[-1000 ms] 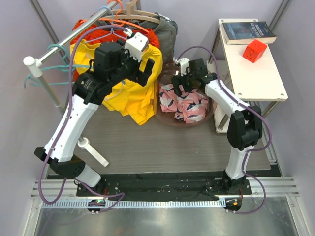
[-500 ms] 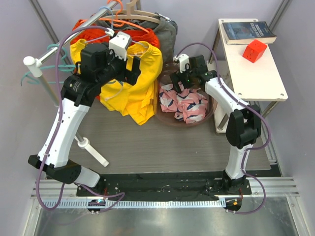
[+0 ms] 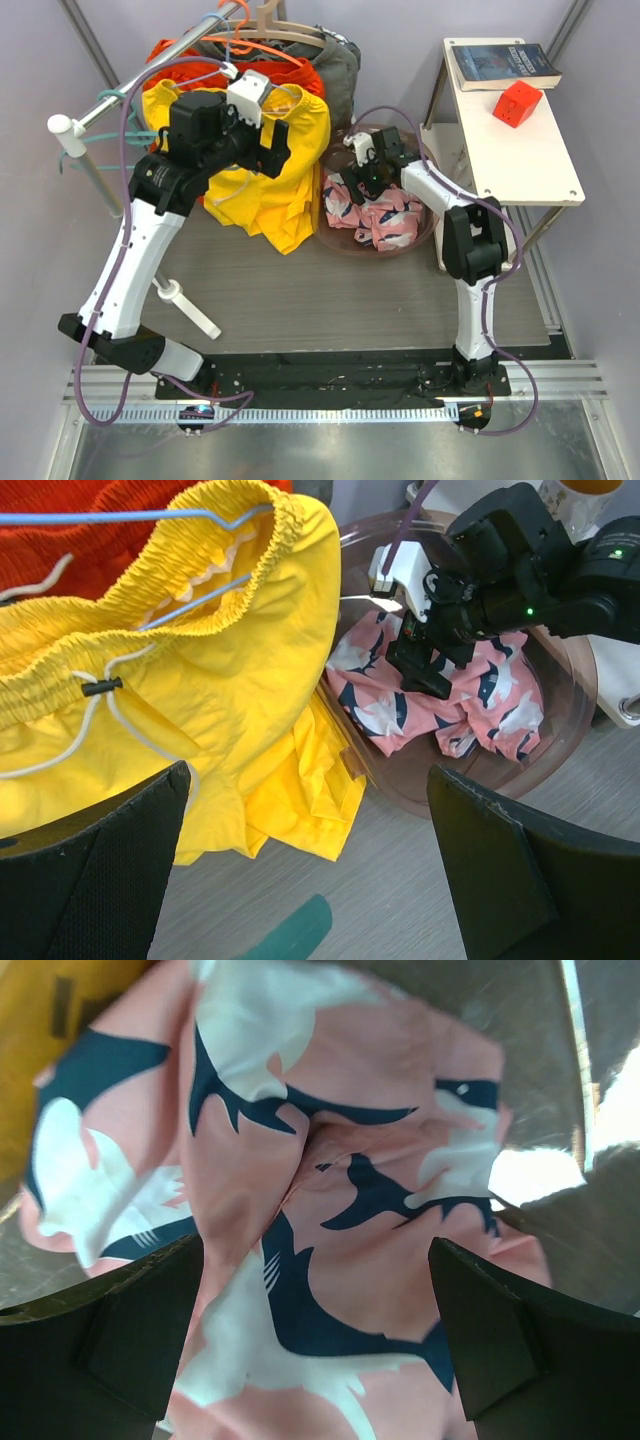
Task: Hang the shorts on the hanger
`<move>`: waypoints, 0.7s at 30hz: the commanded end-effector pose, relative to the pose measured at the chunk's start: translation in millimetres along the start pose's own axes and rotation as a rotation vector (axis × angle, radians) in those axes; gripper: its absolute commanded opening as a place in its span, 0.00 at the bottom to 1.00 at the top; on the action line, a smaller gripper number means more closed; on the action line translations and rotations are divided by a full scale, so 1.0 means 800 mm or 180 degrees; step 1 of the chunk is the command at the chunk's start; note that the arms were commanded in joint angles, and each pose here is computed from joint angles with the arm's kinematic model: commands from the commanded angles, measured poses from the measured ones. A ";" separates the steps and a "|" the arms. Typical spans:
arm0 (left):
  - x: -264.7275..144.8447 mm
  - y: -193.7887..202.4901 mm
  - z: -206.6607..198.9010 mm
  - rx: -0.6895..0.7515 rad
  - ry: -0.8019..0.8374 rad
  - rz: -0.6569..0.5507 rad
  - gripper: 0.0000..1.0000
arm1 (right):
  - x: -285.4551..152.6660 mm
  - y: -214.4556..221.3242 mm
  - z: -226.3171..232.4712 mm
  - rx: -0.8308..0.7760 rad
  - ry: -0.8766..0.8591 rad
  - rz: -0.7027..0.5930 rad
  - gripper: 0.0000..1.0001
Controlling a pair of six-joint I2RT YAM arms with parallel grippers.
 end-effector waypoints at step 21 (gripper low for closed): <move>-0.004 0.012 -0.019 -0.0224 0.0271 0.0024 1.00 | -0.138 -0.104 0.035 0.0205 -0.0738 -0.0537 0.01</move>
Point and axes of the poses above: each gripper's point midway between its finger pads, its own x axis out along the fingers, its own z axis along the line the jaws close on, y = z × x, the point moved 5 cm from there along -x, back along the fingers, and after that the axes turned 8 degrees about x, right-handed, at the moved point
